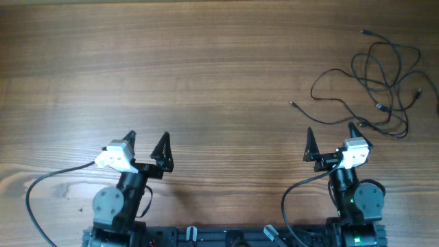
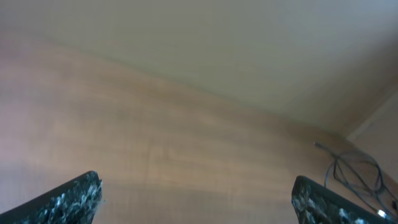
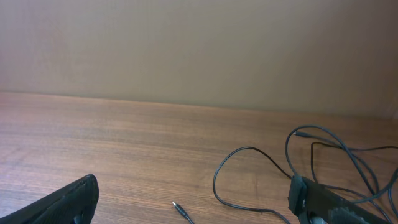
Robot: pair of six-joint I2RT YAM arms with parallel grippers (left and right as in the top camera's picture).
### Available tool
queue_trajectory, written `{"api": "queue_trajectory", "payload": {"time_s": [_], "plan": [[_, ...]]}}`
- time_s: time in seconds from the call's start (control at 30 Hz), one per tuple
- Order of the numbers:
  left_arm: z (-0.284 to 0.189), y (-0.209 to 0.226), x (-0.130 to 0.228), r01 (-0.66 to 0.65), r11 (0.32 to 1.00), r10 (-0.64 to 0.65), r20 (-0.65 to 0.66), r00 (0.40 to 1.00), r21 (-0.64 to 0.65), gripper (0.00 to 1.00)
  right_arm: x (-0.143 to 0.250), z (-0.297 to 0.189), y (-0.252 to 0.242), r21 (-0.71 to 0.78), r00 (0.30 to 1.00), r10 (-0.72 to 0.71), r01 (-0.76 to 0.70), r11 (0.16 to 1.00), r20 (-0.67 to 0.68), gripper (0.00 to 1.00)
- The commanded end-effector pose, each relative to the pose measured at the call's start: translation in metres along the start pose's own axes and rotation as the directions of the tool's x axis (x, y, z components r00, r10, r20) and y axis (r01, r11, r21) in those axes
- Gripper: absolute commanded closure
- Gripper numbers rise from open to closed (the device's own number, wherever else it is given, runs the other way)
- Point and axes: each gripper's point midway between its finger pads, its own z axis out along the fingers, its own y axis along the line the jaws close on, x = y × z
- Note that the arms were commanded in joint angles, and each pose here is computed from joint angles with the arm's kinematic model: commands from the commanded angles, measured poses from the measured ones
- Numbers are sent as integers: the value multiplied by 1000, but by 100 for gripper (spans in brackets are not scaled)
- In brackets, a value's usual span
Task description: Untangle cables
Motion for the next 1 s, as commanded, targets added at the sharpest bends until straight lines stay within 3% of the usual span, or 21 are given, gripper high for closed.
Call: {"api": "queue_trajectory", "payload": {"time_s": [0.0,0.23,0.43,0.57,0.97], "plan": [[-1,-5,-20,-227,974,225,118,967,4,0,-3,-1,0,1,1000,-14,14,1000,13,0],[0,-12,-23,-407,913,393,203,897,32,0,-3,-1,0,1,1000,-14,14,1000,13,0],[4,1,-7,-444,896,438,141,888,7,0,-3,-1,0,1,1000,-15,15,1000,13,0],[7,15,26,-420,907,420,-3,907,19,0,-3,-1,0,1,1000,-14,14,1000,13,0],[7,16,24,-380,925,380,0,925,10,0,-3,-1,0,1,1000,-15,15,1000,13,0]]}}
